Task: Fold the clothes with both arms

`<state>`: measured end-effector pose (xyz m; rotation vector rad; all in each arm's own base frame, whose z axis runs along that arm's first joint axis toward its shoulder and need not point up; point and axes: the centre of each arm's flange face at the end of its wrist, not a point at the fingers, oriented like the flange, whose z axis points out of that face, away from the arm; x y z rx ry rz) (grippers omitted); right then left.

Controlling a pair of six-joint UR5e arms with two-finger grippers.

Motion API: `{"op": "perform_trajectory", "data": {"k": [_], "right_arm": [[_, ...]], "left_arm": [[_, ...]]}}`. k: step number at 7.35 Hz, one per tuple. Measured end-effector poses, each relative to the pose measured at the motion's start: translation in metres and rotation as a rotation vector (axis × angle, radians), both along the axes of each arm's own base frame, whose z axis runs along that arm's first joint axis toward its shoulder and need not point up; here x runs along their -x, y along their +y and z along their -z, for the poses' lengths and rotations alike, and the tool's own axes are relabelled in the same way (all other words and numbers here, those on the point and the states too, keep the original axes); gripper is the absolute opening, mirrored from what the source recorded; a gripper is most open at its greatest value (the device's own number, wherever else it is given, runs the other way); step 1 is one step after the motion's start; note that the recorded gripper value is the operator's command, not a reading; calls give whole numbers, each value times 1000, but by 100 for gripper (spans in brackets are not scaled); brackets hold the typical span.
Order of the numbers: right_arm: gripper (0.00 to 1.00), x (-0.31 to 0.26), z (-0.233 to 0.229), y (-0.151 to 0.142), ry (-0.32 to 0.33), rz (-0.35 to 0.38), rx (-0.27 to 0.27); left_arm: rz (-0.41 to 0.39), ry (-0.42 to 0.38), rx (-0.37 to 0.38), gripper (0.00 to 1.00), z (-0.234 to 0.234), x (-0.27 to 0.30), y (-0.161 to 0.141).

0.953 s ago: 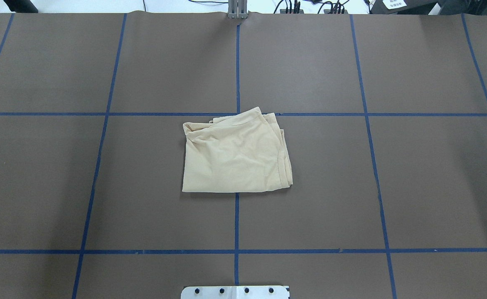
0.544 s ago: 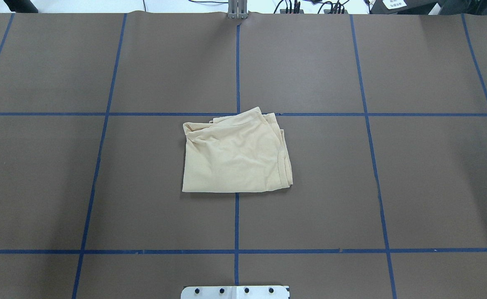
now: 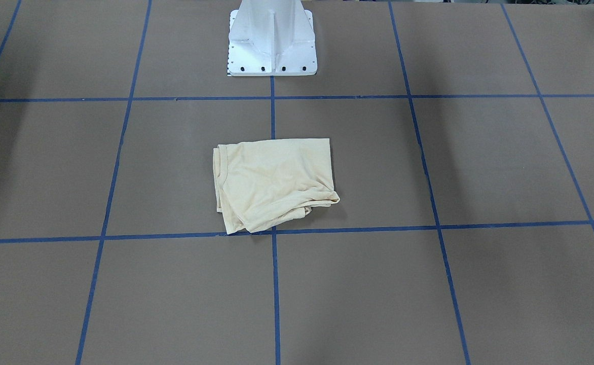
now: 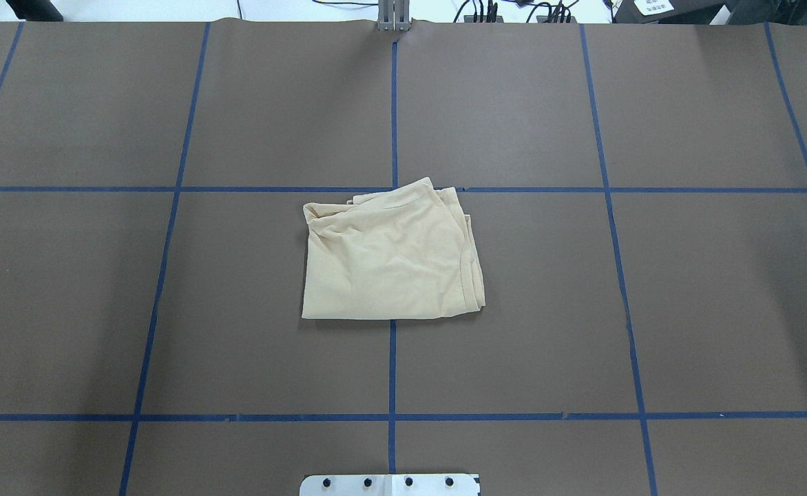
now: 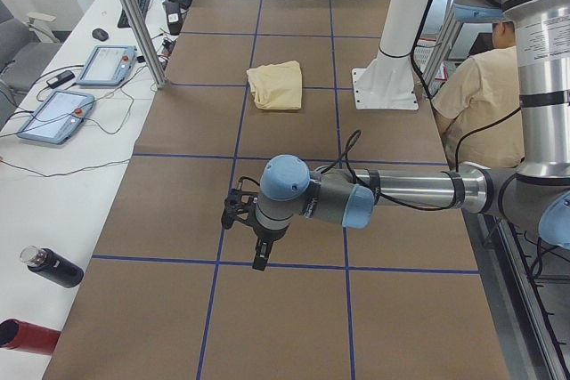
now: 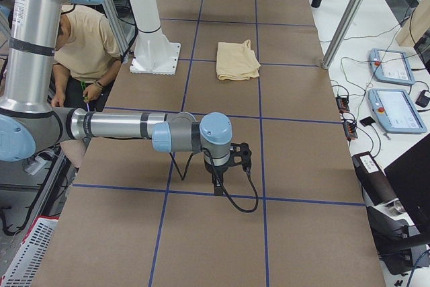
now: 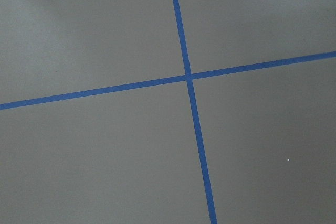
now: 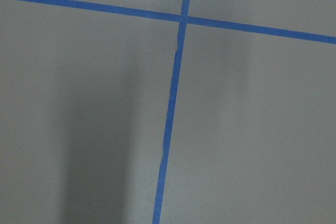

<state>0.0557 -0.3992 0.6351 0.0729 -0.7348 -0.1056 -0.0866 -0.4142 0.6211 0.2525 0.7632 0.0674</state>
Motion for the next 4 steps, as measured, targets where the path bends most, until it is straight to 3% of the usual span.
{"op": "perform_trajectory", "data": {"k": [4], "right_arm": [[100, 0, -2, 3, 1, 0, 6]], "left_arm": [[1, 0, 3, 100, -1, 0, 0]]}}
